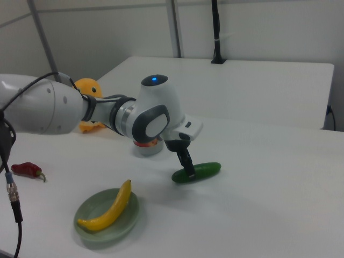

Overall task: Put the cucumber on the left side of the bowl
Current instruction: 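Close the gripper around the middle of the cucumber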

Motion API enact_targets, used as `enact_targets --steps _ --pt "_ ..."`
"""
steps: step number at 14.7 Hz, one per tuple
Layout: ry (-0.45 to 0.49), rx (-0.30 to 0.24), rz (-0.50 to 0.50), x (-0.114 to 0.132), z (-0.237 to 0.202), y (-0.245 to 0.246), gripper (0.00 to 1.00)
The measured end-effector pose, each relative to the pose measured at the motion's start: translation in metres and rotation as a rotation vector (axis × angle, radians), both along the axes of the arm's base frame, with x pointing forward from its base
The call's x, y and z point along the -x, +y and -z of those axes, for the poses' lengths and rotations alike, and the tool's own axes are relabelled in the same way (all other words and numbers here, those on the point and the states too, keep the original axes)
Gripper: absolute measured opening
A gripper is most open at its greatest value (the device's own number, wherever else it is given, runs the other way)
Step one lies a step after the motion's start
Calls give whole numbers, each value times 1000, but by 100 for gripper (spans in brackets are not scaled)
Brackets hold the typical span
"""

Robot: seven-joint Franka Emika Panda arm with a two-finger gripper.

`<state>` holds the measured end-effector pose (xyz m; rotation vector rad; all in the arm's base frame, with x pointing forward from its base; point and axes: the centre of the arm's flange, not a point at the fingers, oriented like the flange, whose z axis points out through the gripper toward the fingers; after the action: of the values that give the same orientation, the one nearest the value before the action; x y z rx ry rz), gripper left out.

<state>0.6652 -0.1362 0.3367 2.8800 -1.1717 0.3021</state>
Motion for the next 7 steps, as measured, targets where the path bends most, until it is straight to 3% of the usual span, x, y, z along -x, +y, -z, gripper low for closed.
enact_targets --steps 5,7 --pt "28 45 -32 -1 14 -2 96" --pt "38 53 -37 0 19 -2 78"
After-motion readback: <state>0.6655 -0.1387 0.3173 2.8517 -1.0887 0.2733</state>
